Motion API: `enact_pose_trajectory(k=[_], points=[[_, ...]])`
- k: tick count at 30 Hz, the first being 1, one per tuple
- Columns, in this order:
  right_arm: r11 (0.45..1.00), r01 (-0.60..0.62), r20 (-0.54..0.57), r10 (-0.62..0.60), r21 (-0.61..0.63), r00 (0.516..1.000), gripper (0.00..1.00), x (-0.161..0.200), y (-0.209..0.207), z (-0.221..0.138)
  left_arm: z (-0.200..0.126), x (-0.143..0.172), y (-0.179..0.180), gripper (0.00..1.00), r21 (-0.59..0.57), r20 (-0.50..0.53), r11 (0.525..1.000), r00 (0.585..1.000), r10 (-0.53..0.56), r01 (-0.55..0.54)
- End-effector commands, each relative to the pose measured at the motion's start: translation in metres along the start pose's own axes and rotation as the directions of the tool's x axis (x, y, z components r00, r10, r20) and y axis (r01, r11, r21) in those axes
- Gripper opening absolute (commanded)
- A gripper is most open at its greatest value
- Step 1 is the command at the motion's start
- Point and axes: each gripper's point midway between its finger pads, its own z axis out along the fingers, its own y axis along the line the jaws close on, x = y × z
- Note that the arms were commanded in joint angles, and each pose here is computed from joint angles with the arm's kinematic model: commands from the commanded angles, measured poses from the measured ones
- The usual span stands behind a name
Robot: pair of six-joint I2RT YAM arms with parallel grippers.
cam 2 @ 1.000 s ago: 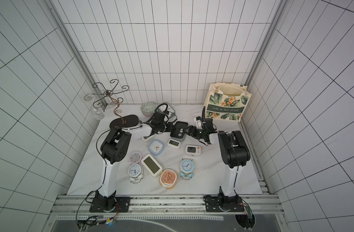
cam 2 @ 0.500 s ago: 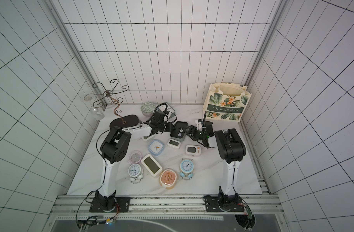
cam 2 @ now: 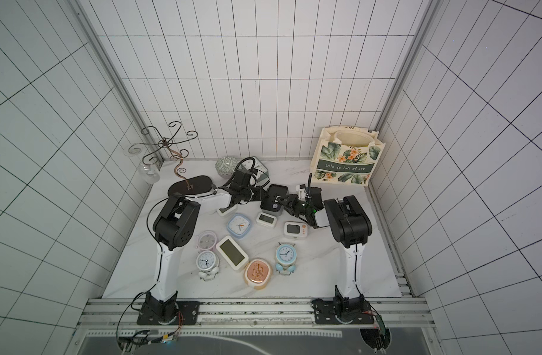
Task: Put the alarm clock into the canvas bag
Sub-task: Pick up the alarm from the center of the board.
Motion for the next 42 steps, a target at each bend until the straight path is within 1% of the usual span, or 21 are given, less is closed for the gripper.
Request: enact_pose_trajectory(k=[1, 3, 4, 5, 7, 8, 10, 11, 13, 14, 15, 17, 19, 22, 24, 28, 29, 31, 37, 40, 42], points=[[0.986, 0.166, 0.043, -0.165, -0.021, 0.985, 0.29, -0.018, 0.042, -0.003, -0.014, -0.002, 0.008, 0.27, -0.019, -0.011, 0.999, 0.999, -0.036, 0.036], [0.965, 0.263, 0.081, -0.263, 0.013, 0.961, 0.26, -0.029, 0.061, -0.012, -0.043, -0.032, -0.002, 0.41, 0.018, 0.058, 0.999, 0.997, -0.049, 0.048], [0.944, 0.329, 0.099, -0.33, 0.026, 0.939, 0.25, -0.034, 0.072, -0.017, -0.061, -0.049, -0.009, 0.45, 0.043, 0.097, 0.998, 0.994, -0.054, 0.05], [0.916, 0.399, 0.119, -0.402, 0.054, 0.908, 0.24, -0.04, 0.083, -0.023, -0.084, -0.066, -0.018, 0.5, 0.073, 0.142, 0.996, 0.988, -0.06, 0.05], [0.826, 0.551, 0.155, -0.563, 0.116, 0.812, 0.23, -0.054, 0.113, -0.036, -0.131, -0.099, -0.039, 0.58, 0.132, 0.25, 0.991, 0.966, -0.06, 0.027], [0.758, 0.631, 0.161, -0.652, 0.164, 0.741, 0.23, -0.06, 0.129, -0.042, -0.157, -0.115, -0.051, 0.63, 0.155, 0.31, 0.988, 0.949, -0.056, 0.008], [0.586, 0.761, 0.167, -0.809, 0.279, 0.563, 0.22, -0.073, 0.158, -0.056, -0.204, -0.138, -0.076, 0.71, 0.192, 0.406, 0.981, 0.913, -0.043, -0.04], [0.488, 0.808, 0.156, -0.872, 0.331, 0.463, 0.22, -0.08, 0.173, -0.063, -0.227, -0.148, -0.089, 0.75, 0.21, 0.459, 0.975, 0.888, -0.038, -0.067], [0.315, 0.858, 0.128, -0.949, 0.405, 0.288, 0.22, -0.088, 0.2, -0.074, -0.268, -0.163, -0.112, 0.84, 0.26, 0.559, 0.959, 0.828, -0.055, -0.111], [0.223, 0.872, 0.115, -0.975, 0.436, 0.192, 0.23, -0.089, 0.216, -0.079, -0.285, -0.169, -0.121, 0.86, 0.286, 0.585, 0.952, 0.807, -0.081, -0.112], [0.13, 0.874, 0.101, -0.99, 0.469, 0.093, 0.23, -0.088, 0.232, -0.085, -0.296, -0.174, -0.129, 0.87, 0.301, 0.593, 0.947, 0.8, -0.097, -0.108], [-0.017, 0.861, 0.098, -0.992, 0.509, -0.077, 0.24, -0.081, 0.262, -0.095, -0.309, -0.181, -0.146, 0.88, 0.327, 0.583, 0.937, 0.806, -0.1, -0.121], [-0.136, 0.815, 0.098, -0.968, 0.564, -0.23, 0.23, -0.073, 0.291, -0.106, -0.312, -0.183, -0.157, 0.88, 0.377, 0.547, 0.92, 0.827, -0.127, -0.108], [-0.298, 0.711, 0.071, -0.895, 0.637, -0.439, 0.22, -0.058, 0.327, -0.117, -0.318, -0.181, -0.167, 0.88, 0.426, 0.525, 0.901, 0.834, -0.17, -0.084], [-0.383, 0.636, 0.025, -0.845, 0.67, -0.535, 0.22, -0.053, 0.344, -0.118, -0.323, -0.177, -0.172, 0.88, 0.45, 0.504, 0.89, 0.844, -0.184, -0.075], [-0.545, 0.475, -0.101, -0.723, 0.691, -0.683, 0.23, -0.035, 0.365, -0.106, -0.338, -0.166, -0.173, 0.88, 0.447, 0.492, 0.893, 0.847, -0.199, -0.05], [-0.574, 0.433, -0.129, -0.692, 0.695, -0.71, 0.23, -0.031, 0.367, -0.104, -0.342, -0.164, -0.174, 0.88, 0.45, 0.493, 0.892, 0.846, -0.204, -0.047], [-0.604, 0.38, -0.166, -0.656, 0.701, -0.736, 0.24, -0.026, 0.373, -0.098, -0.347, -0.159, -0.178, 0.88, 0.463, 0.478, 0.885, 0.854, -0.206, -0.046], [-0.66, 0.269, -0.234, -0.57, 0.701, -0.787, 0.24, -0.017, 0.382, -0.092, -0.349, -0.145, -0.162, 0.89, 0.414, 0.46, 0.91, 0.858, -0.229, 0.021], [-0.653, 0.182, -0.263, -0.522, 0.735, -0.812, 0.25, -0.009, 0.387, -0.1, -0.344, -0.138, -0.159, 0.9, 0.436, 0.421, 0.898, 0.869, -0.26, 0.057], [-0.64, 0.137, -0.283, -0.509, 0.756, -0.813, 0.25, -0.009, 0.392, -0.107, -0.343, -0.131, -0.158, 0.9, 0.426, 0.401, 0.902, 0.88, -0.256, 0.069]])
